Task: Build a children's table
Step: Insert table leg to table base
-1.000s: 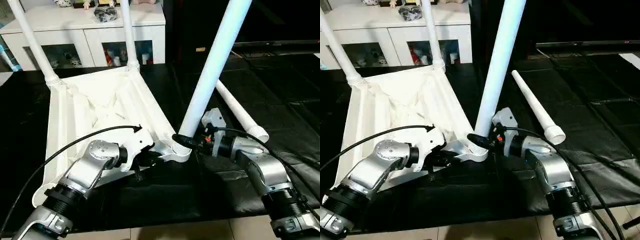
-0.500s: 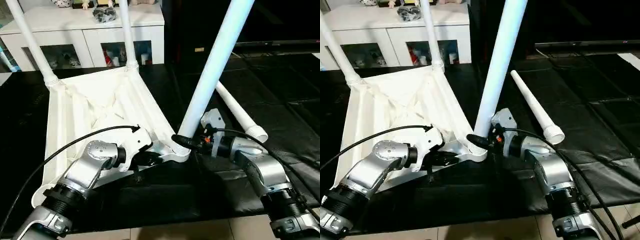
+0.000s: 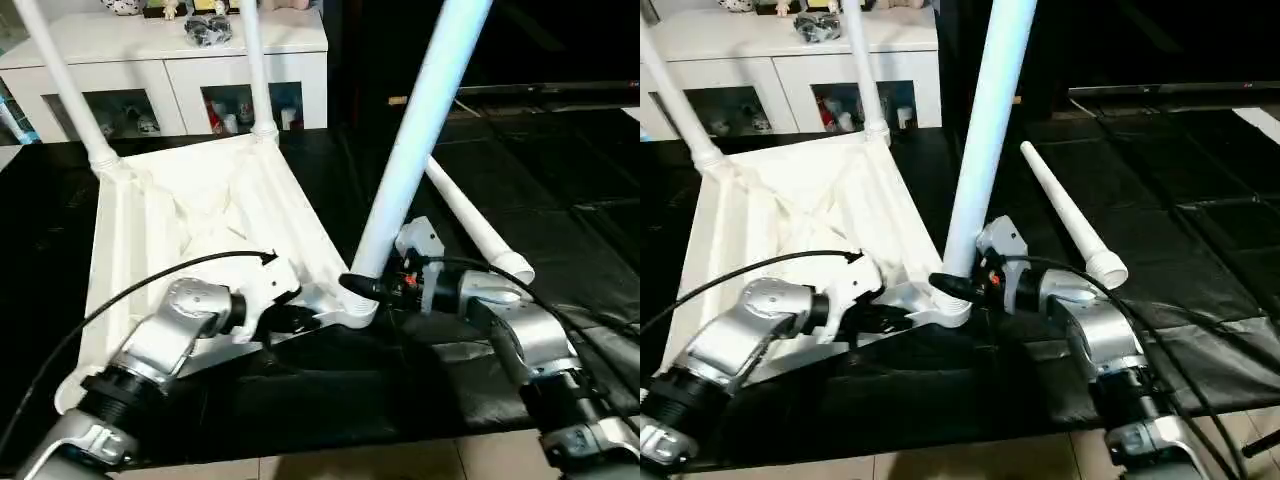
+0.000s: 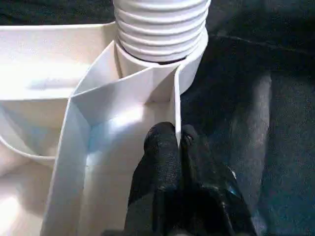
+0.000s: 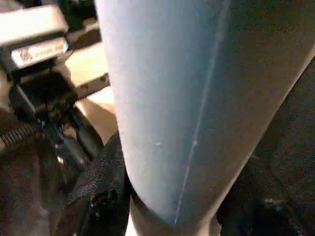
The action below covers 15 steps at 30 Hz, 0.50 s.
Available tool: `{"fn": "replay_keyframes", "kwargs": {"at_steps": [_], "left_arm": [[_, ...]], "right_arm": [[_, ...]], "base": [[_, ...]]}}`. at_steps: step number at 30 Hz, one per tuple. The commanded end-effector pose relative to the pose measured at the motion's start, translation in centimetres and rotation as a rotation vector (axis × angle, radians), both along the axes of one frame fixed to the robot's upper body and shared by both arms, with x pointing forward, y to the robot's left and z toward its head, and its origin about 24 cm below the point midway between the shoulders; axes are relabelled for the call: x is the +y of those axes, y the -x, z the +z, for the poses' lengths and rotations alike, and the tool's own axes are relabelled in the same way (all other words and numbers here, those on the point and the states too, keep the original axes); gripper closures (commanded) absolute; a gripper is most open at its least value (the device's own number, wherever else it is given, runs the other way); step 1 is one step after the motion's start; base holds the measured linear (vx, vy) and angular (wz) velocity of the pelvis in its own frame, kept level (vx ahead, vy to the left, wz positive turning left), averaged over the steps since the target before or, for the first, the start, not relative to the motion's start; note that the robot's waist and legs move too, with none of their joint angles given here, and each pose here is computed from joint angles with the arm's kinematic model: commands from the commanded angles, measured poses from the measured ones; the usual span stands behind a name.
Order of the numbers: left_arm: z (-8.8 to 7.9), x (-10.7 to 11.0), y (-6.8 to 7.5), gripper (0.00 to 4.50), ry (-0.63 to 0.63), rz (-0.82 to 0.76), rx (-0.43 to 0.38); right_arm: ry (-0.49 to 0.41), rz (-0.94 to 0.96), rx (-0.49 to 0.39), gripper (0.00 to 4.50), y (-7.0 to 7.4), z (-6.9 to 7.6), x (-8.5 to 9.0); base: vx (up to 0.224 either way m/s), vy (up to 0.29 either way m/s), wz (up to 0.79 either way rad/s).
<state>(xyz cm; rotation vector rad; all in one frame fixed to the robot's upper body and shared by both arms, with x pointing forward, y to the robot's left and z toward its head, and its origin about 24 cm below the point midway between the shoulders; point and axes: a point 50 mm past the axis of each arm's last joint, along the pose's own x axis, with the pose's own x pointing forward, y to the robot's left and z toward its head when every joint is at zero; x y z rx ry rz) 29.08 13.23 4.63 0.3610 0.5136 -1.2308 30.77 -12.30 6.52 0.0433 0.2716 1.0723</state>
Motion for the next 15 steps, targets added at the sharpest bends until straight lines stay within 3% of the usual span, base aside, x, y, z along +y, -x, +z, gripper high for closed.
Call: {"fn": "replay_keyframes", "kwargs": {"at_steps": [1, 6, 15], "left_arm": [[-0.5, -0.5, 0.7, 4.5, -0.032, -0.069, 0.038], [-0.3, -0.3, 0.3, 4.5, -0.033, -0.061, 0.034], [0.2, 0.1, -1.4, 4.5, -0.035, 0.049, -0.009]], "right_arm": [[-0.028, -0.049, 0.103, 2.57, 0.3, -1.6, -0.3], [-0.115, -0.142, 0.162, 2.57, 0.5, -2.7, -1.0], [-0.098, -0.2, 0.134, 2.57, 2.6, -4.8, -1.6]], "base": [[0.0, 0.0, 0.0], [0.0, 0.0, 0.0], [0.0, 0.0, 0.0]]}}
